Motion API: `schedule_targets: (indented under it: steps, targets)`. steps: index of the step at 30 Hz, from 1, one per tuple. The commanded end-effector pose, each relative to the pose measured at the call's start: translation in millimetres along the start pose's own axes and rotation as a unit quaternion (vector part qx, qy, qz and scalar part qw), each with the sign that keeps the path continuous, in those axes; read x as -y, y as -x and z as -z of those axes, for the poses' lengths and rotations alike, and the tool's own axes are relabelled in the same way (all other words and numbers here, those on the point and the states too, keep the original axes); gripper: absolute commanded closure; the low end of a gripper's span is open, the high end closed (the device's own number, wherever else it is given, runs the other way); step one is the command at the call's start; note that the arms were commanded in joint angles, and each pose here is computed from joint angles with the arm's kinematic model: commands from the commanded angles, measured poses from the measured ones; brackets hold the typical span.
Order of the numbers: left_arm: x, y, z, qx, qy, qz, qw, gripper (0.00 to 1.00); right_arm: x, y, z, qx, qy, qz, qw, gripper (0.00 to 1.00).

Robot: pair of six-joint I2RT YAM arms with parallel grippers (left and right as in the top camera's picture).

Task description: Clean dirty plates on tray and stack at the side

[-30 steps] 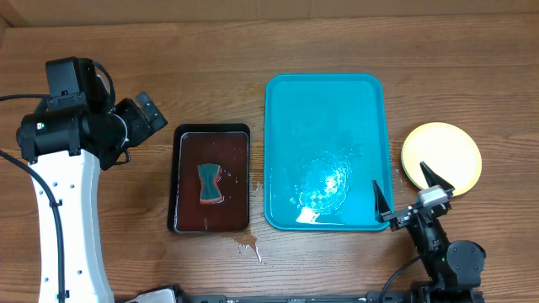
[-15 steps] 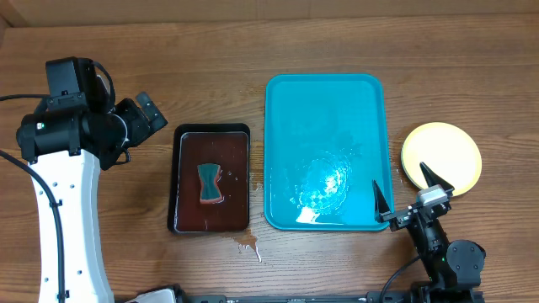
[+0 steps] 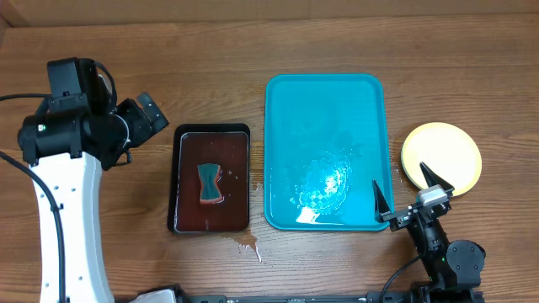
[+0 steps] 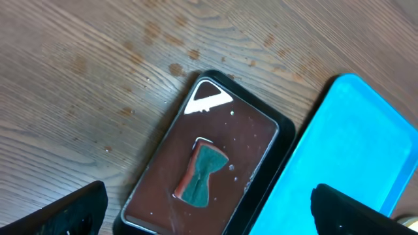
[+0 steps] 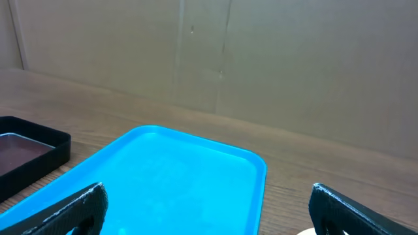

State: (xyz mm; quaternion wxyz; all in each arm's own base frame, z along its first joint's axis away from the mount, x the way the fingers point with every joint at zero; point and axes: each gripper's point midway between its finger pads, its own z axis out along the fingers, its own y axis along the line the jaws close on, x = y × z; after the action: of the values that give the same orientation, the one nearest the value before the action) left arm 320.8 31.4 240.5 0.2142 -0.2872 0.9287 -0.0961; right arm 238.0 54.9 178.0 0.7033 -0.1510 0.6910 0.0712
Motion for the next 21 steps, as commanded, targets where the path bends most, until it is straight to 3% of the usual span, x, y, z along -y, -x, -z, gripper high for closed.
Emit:
schedule_targets:
  steps: [1, 5, 10, 16, 21]
  targets:
    - [13.2, -4.5, 48.4, 0.091, -0.002, -0.077, 0.993, 0.0, 2.3, -2.4, 0.0, 0.0, -0.006, 0.002, 1.0, 0.0]
    - [29.7, -5.3, 92.7, 0.202, -0.031, -0.155, 0.967, 0.0, 2.3, -2.4, 0.0, 0.0, -0.006, 0.002, 1.0, 0.0]
    - [26.5, -11.3, 125.9, 0.316, -0.076, -0.182, 0.928, 0.0, 2.3, -2.4, 0.0, 0.0, -0.006, 0.002, 1.0, 0.0]
    - [11.1, -33.1, 132.8, 0.408, -0.109, -0.196, 0.885, 0.0, 2.3, -2.4, 0.0, 0.0, -0.006, 0.002, 1.0, 0.0]
    - [-6.6, -55.2, 117.5, 0.445, -0.123, -0.196, 0.865, 0.0, 2.3, -2.4, 0.0, 0.0, -0.006, 0.002, 1.0, 0.0]
